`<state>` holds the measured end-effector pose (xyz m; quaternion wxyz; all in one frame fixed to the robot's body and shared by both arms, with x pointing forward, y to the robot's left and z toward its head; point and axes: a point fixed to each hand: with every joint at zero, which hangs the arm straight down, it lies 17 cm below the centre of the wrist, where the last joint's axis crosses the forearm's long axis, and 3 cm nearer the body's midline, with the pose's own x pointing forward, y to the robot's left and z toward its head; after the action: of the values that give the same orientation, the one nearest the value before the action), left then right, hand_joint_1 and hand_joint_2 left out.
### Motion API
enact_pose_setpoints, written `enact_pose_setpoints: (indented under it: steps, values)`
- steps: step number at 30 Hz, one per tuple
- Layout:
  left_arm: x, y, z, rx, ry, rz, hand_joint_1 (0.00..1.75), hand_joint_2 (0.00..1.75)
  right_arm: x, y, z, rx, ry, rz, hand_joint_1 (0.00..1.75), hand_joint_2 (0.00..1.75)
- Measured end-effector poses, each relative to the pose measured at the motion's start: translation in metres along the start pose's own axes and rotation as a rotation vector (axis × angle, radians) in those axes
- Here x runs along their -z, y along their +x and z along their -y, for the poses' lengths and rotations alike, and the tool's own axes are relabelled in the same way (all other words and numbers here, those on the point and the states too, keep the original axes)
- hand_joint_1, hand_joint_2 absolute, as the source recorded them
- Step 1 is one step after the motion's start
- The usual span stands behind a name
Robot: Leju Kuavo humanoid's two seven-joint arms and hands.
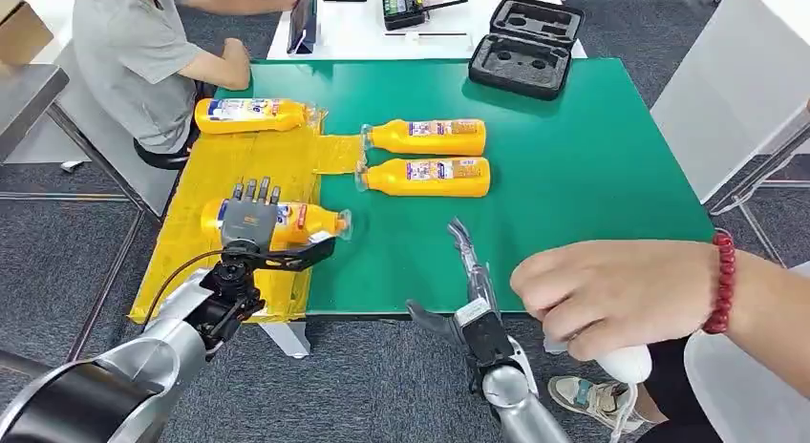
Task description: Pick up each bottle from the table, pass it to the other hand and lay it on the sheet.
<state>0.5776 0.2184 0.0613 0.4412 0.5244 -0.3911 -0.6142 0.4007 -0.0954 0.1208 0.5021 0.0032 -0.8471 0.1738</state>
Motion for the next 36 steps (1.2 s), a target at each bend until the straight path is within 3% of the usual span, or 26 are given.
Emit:
enact_pose_setpoints:
  steps: [30, 32, 33, 34, 35, 36]
  values:
    - [0.001, 0.002, -0.003, -0.014, 0.020, 0.017, 0.00, 1.75, 0.001, -0.003, 0.003, -0.003, -0.013, -0.008, 0.00, 1.75]
    - [-0.001, 0.033, -0.044, -0.165, 0.184, 0.119, 0.00, 1.75, -0.001, -0.006, 0.006, -0.017, -0.029, -0.015, 0.00, 1.75]
    - [-0.020, 0.086, -0.078, -0.384, 0.307, 0.317, 0.00, 1.75, -0.005, -0.006, 0.012, -0.028, -0.054, -0.018, 0.00, 1.75]
    - [-0.046, 0.121, -0.086, -0.481, 0.361, 0.446, 0.00, 1.75, -0.008, -0.002, 0.018, -0.035, -0.071, -0.009, 0.00, 1.75]
    - [-0.076, 0.124, -0.077, -0.486, 0.409, 0.384, 0.00, 1.75, -0.018, 0.002, 0.031, -0.055, -0.096, -0.003, 0.00, 1.75]
    - [-0.081, 0.124, -0.076, -0.493, 0.414, 0.382, 0.00, 1.75, -0.020, 0.003, 0.031, -0.057, -0.096, -0.002, 0.00, 1.75]
